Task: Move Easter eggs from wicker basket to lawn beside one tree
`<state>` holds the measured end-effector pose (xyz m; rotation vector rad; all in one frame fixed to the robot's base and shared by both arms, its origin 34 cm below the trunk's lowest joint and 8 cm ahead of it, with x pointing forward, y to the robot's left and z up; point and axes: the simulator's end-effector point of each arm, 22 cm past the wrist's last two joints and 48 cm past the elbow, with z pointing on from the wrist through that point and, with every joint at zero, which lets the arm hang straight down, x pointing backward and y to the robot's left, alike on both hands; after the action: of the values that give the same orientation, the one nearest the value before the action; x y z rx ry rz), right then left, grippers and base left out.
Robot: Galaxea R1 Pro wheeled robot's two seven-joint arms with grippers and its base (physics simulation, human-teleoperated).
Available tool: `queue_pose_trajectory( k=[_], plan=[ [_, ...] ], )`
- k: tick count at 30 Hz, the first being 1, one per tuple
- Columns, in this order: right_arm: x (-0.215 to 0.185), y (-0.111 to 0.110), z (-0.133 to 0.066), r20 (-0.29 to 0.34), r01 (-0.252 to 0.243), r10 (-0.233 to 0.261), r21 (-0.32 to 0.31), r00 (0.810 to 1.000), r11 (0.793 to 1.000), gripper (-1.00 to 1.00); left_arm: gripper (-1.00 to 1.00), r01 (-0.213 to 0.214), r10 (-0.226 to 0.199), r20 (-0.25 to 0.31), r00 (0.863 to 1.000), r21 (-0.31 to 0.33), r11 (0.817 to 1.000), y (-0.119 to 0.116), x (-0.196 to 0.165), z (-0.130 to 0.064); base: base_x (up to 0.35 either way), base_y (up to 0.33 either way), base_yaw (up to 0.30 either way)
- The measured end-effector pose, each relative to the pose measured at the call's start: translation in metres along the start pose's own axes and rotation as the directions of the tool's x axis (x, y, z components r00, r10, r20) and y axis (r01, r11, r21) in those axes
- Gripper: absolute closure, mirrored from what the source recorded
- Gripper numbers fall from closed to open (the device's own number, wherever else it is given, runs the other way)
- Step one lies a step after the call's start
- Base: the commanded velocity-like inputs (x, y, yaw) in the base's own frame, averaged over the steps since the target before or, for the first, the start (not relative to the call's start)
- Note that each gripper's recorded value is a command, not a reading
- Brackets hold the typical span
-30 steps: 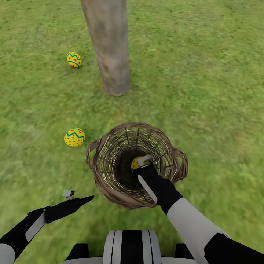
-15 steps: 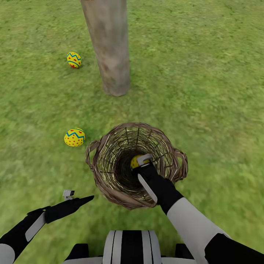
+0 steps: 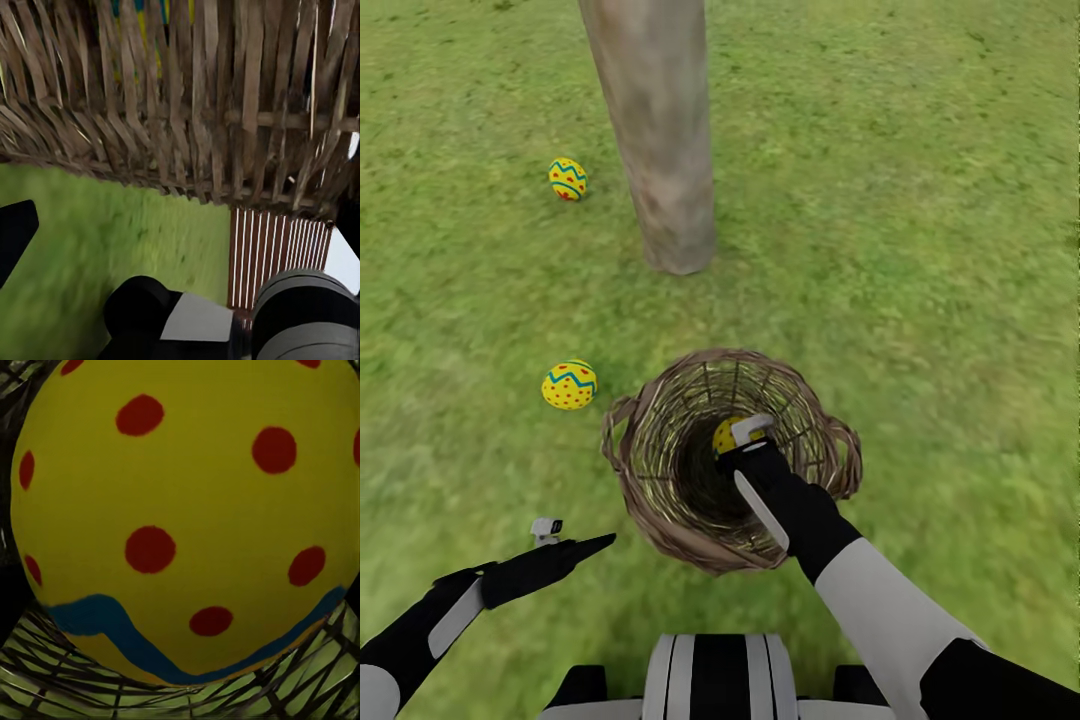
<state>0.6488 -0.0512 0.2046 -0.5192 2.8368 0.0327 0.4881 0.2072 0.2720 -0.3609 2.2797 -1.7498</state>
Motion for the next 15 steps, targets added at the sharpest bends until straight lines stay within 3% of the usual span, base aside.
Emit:
queue_pose_trajectory(
  k=[8,15],
  plan=[
    [-0.012,0.001,-0.02,0.004,0.001,-0.001,-0.014,1.0,1.0,1.0,-1.0,-0.007,0.007,0.008,1.0,-0.003,1.0,-0.02,-0.01,-0.004,0.0,0.0,0.0],
    [-0.019,0.006,-0.034,0.004,0.002,-0.002,-0.049,1.0,0.999,1.0,-1.0,-0.008,0.008,0.01,1.0,-0.003,1.0,-0.035,-0.015,-0.007,-0.135,0.0,0.0]
  ],
)
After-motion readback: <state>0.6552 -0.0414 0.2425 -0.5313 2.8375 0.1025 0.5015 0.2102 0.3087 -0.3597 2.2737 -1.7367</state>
